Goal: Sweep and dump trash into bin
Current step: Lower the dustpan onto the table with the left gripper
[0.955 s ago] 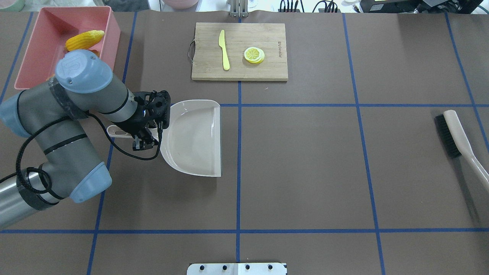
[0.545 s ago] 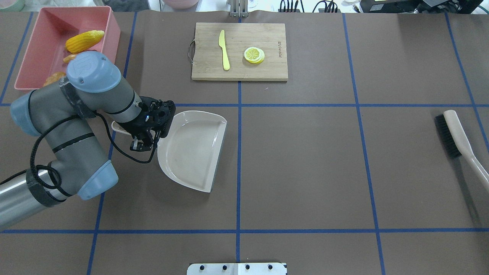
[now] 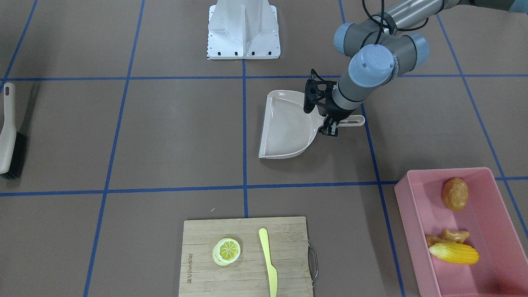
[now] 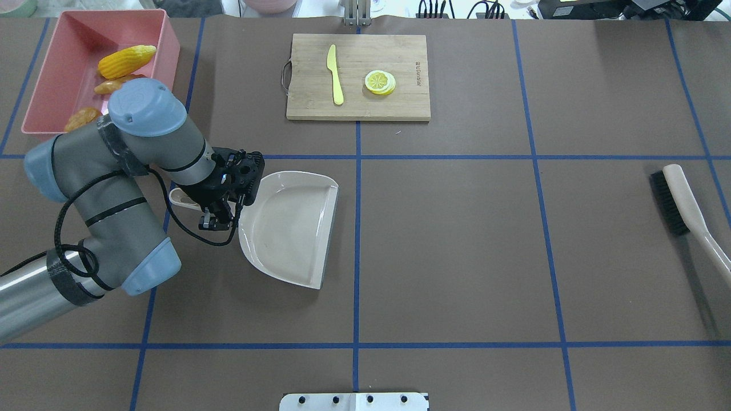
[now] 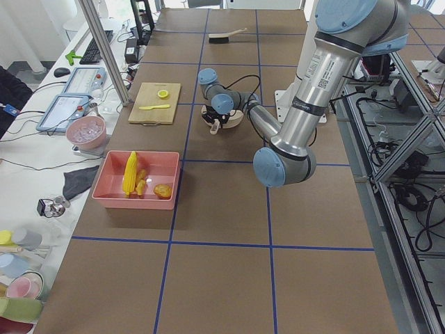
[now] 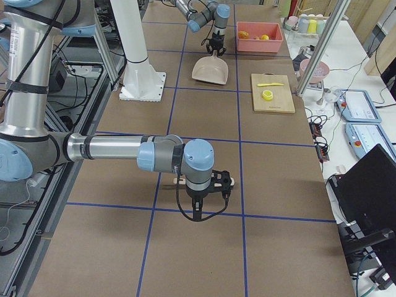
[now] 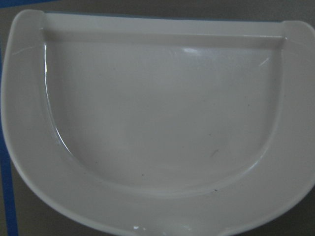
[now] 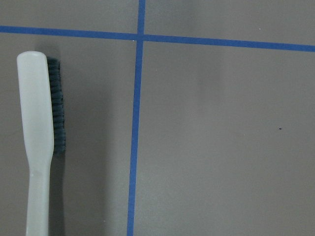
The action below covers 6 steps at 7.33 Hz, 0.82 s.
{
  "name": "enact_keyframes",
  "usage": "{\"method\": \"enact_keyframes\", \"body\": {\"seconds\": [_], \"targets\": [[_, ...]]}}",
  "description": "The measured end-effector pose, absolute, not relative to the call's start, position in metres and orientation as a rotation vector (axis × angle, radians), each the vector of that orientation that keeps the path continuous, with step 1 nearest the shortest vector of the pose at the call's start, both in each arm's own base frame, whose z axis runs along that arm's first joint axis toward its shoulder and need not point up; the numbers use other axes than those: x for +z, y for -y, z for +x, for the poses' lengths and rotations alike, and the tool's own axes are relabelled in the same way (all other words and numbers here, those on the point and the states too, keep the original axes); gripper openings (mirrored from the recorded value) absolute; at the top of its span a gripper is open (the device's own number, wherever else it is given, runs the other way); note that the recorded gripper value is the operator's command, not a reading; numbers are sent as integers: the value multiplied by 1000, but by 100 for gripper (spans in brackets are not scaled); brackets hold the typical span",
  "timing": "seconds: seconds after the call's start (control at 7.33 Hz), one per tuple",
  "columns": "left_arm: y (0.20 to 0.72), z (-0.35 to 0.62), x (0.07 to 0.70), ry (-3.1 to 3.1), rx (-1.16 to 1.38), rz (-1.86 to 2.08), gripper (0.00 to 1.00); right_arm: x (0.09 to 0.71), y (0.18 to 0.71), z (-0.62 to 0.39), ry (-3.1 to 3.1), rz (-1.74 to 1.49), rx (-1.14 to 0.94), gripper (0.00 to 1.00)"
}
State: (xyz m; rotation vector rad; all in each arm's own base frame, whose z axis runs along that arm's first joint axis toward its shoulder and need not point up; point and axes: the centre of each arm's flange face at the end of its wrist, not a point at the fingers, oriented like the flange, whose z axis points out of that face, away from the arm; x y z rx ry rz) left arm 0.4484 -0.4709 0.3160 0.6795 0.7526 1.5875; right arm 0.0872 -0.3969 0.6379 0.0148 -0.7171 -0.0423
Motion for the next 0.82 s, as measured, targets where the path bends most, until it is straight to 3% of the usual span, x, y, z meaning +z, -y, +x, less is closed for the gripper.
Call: {"method": "enact_keyframes", "body": {"seconds": [0.82], "targets": [[472,450,315,-765,1548,686,0,636,397,87,717,17,-43,100]]}}
